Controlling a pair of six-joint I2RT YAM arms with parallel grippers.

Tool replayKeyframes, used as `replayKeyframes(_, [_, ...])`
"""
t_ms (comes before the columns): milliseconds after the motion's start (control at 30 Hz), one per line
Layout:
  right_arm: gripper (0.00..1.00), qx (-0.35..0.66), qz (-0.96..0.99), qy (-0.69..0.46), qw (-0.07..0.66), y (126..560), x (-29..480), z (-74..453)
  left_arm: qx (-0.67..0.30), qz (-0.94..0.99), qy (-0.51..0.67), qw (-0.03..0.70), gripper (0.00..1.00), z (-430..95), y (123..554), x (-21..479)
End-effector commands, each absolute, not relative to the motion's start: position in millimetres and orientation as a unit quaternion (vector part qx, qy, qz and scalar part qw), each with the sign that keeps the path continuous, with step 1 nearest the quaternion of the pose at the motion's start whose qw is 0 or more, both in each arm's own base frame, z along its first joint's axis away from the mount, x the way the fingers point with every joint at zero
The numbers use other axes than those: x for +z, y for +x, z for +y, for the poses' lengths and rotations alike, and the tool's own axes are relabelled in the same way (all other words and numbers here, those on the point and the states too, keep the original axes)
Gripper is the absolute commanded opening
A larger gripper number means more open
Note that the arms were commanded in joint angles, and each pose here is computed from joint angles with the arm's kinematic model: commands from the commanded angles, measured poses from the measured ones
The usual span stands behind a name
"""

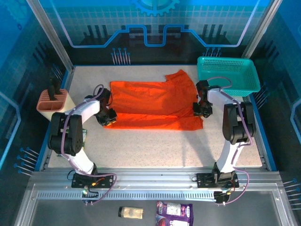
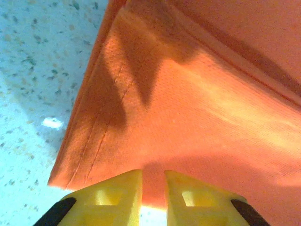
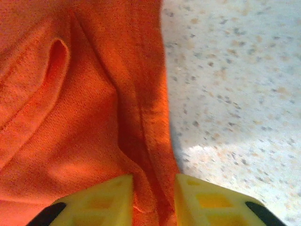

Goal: Fold the inside-out t-shirt

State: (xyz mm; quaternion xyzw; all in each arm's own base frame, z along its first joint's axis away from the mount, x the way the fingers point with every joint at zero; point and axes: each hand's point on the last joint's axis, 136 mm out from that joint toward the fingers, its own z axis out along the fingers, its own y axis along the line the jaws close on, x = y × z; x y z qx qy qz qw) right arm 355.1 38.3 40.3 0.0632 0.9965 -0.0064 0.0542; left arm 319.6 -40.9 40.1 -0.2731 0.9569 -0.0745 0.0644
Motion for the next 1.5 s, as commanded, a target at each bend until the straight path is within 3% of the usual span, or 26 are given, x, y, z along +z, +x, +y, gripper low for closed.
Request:
replayKeyframes(0, [0.38,-0.016,0.993,0.090,0.074,334.5,70.1,25.8,-0.078,0.952,-0.288,0.071,0.21,-38.9,305.2,57.5])
replayKeyframes(133, [0.40,0.049,0.991,0.107,0.066,313.7,73.3,44.9,-0.082,0.952,-0.289,0.059,0.18,-41.2,295.8,52.6])
replayKeyframes(300, [0.41,0.183,0.974,0.121,0.054,309.0,66.6,85.0,-0.075,0.953,-0.289,0.041,0.08,-40.3,291.4,33.9])
replayKeyframes(467, [0.52,0.232,0.961,0.141,0.049,316.9,52.8,91.9,-0.081,0.948,-0.308,0.020,0.06,-32.7,287.4,15.8])
replayKeyframes(767, [0.71,0.201,0.956,0.214,0.009,293.5,6.5,55.5,-0.105,0.932,-0.348,0.003,0.06,-21.8,271.9,7.4])
replayKeyframes(1233, [0.72,0.146,0.965,0.217,0.016,270.7,26.0,42.8,-0.124,0.922,-0.367,-0.006,0.07,-22.8,256.7,14.1])
replayKeyframes(1467, [0.71,0.151,0.971,0.168,0.079,299.3,77.8,71.9,-0.169,0.921,-0.349,0.039,0.10,-31.8,281.3,53.0])
